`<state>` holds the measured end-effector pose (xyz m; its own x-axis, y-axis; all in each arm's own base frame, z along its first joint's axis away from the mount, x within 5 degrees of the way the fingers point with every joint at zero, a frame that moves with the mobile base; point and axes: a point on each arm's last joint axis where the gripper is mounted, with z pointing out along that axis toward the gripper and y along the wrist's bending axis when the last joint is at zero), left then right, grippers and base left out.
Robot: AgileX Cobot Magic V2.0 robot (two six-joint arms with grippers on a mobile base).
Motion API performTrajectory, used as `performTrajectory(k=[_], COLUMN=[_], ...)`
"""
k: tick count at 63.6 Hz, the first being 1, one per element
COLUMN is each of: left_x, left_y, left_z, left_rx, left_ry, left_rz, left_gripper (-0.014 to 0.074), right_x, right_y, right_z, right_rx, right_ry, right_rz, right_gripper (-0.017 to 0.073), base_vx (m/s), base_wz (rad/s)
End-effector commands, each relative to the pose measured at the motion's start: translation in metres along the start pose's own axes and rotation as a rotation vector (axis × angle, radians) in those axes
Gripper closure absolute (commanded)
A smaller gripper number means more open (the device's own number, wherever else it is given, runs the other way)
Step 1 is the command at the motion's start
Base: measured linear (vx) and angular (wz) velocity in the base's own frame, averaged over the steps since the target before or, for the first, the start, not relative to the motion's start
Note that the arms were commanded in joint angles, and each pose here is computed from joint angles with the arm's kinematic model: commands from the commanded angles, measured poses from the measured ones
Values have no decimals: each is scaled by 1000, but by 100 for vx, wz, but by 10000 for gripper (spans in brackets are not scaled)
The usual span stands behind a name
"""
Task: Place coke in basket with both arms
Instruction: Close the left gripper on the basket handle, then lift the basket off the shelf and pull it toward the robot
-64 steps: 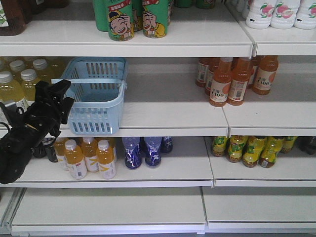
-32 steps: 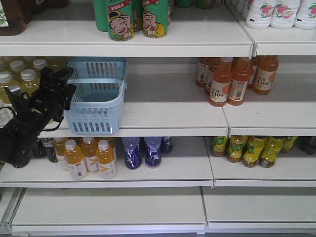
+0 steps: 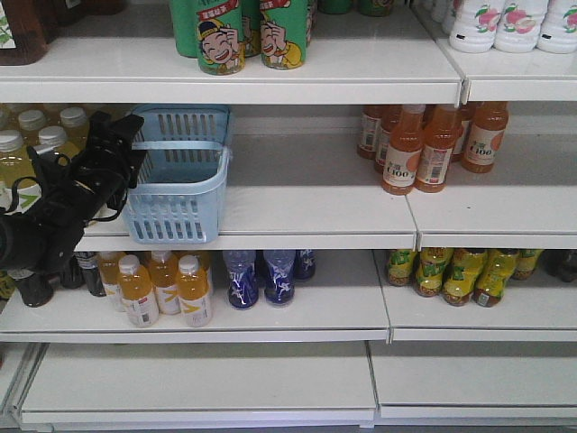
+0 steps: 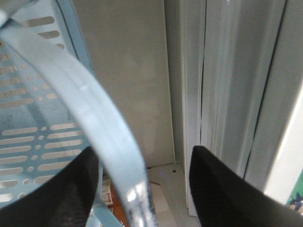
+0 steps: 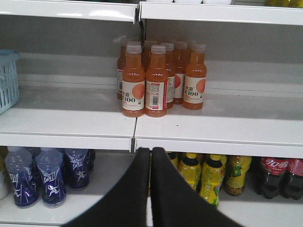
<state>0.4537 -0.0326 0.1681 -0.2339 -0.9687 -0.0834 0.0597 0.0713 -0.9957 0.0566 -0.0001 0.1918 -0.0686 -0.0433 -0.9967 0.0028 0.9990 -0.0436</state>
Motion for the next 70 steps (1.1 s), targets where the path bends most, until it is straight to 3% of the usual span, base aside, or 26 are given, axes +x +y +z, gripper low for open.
performTrajectory(k=[1, 8, 18, 26, 32, 41, 44, 50, 58, 70], left_x=[1, 7, 15, 29, 42, 63, 70, 83, 106, 132], left_y=[-38, -39, -48, -57, -60, -50, -44, -42, -63, -98], left_z=[3, 2, -1, -9, -16, -28, -34, -47, -74, -127], left_rx=[151, 165, 277, 407, 455, 313, 247, 186, 182, 224], left_ry=[28, 84, 171, 319, 488, 786, 895, 1072, 1202, 1263], left_rz=[26, 66, 109, 123, 89, 28, 32, 143, 227, 250], left_gripper=[251, 402, 605, 602, 601, 601, 601, 601, 601, 601], right_x=[-4, -4, -4, -4, -4, -4, -4, -4, -4, -4], right_y=[-1, -1, -1, -1, -1, -1, -1, -1, -1, -1], right_z=[-1, -1, -1, -1, -1, -1, -1, -1, -1, -1], right_rx=[14, 14, 14, 14, 14, 14, 14, 14, 14, 14], right_ry=[-81, -81, -81, -81, -81, -81, -81, -81, -81, -81], right_rz=[-12, -12, -12, -12, -12, -12, -12, -12, -12, -12], right_gripper=[564, 564, 564, 564, 564, 564, 564, 564, 564, 564], base_vx=[0, 0, 0, 0, 0, 0, 0, 0, 0, 0], base_wz=[0, 0, 0, 0, 0, 0, 0, 0, 0, 0])
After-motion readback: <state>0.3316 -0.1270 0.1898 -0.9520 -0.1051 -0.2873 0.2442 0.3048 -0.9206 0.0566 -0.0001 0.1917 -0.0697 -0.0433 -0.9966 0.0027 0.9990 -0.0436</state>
